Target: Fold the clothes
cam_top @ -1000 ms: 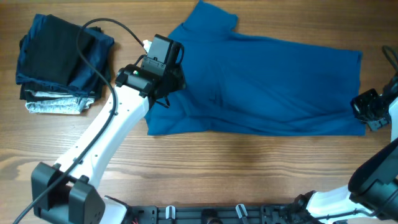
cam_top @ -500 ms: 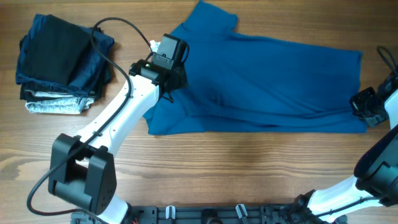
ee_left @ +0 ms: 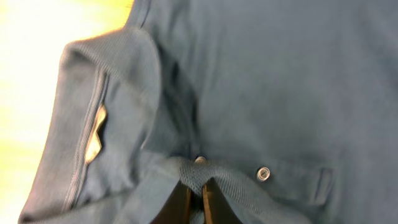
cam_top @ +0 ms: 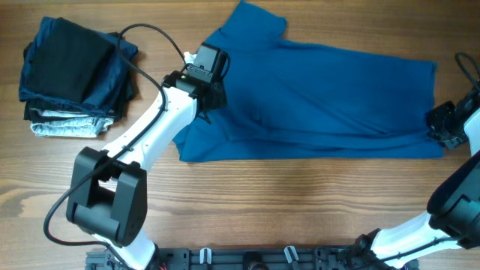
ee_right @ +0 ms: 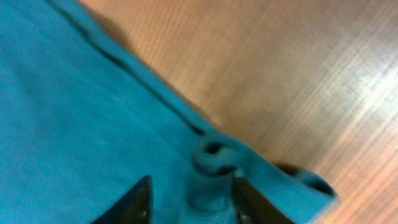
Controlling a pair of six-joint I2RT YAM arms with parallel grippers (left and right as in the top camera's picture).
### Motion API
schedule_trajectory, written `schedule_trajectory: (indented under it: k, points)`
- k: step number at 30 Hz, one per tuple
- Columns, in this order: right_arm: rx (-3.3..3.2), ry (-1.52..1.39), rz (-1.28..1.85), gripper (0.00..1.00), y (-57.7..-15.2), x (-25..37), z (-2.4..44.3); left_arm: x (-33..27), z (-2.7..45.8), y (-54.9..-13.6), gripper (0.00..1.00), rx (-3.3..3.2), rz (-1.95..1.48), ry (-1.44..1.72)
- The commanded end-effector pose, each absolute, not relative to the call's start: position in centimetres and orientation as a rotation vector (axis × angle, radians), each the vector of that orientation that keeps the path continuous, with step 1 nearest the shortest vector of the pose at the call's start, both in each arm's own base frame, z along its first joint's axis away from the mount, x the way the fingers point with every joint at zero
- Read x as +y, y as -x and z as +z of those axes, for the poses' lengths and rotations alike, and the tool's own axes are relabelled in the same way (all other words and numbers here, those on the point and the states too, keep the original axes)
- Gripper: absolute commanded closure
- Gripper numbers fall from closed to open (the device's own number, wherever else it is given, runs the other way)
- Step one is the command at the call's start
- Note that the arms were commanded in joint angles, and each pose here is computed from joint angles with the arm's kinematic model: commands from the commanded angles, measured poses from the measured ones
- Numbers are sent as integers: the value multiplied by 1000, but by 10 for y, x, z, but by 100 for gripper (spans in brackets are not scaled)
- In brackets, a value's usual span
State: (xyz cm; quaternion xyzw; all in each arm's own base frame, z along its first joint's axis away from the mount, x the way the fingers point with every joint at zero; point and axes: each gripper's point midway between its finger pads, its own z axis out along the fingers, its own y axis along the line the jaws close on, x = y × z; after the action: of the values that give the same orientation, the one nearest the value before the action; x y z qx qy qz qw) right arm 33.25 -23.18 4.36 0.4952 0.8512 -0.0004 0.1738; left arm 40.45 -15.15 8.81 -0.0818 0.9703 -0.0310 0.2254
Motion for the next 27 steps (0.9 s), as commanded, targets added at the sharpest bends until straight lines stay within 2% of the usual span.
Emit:
schedule_trajectory:
  k: [1,3,5,7,8,9,10,11,12,17,22,25,27]
  points:
    - [2424,-1191,174,41,-365,-220,56,-153,107,-428,80,2578,-87,144]
    - [2425,-1077,214,39,-378,-218,71,-156,122,-436,71,2531,-103,110]
    - [2448,-1007,226,38,-383,-217,85,-159,147,-444,49,2475,-132,108]
    - [2480,-989,227,38,-381,-216,99,-160,175,-447,33,2418,-163,118]
    - [2497,-985,230,38,-379,-214,103,-158,186,-446,32,2401,-174,125]
    - [2515,-990,235,39,-375,-212,106,-157,191,-443,34,2397,-176,128]
    - [2545,-1014,252,40,-369,-208,110,-153,194,-435,52,2410,-176,146]
    - [2592,-1046,276,41,-358,-200,111,-148,190,-423,75,2458,-164,185]
    - [2616,-1065,296,41,-352,-195,109,-145,183,-415,79,2499,-143,193]
    - [2732,-1250,339,45,-316,-174,98,-123,148,-369,71,2714,-17,273]
    - [2746,-1379,268,47,-302,-176,92,-113,127,-359,68,2759,8,338]
    - [2785,-1356,343,55,-301,-156,77,-118,104,-345,82,2838,-25,330]
    - [2807,-1310,347,55,-303,-148,70,-115,91,-339,82,2869,-1,341]
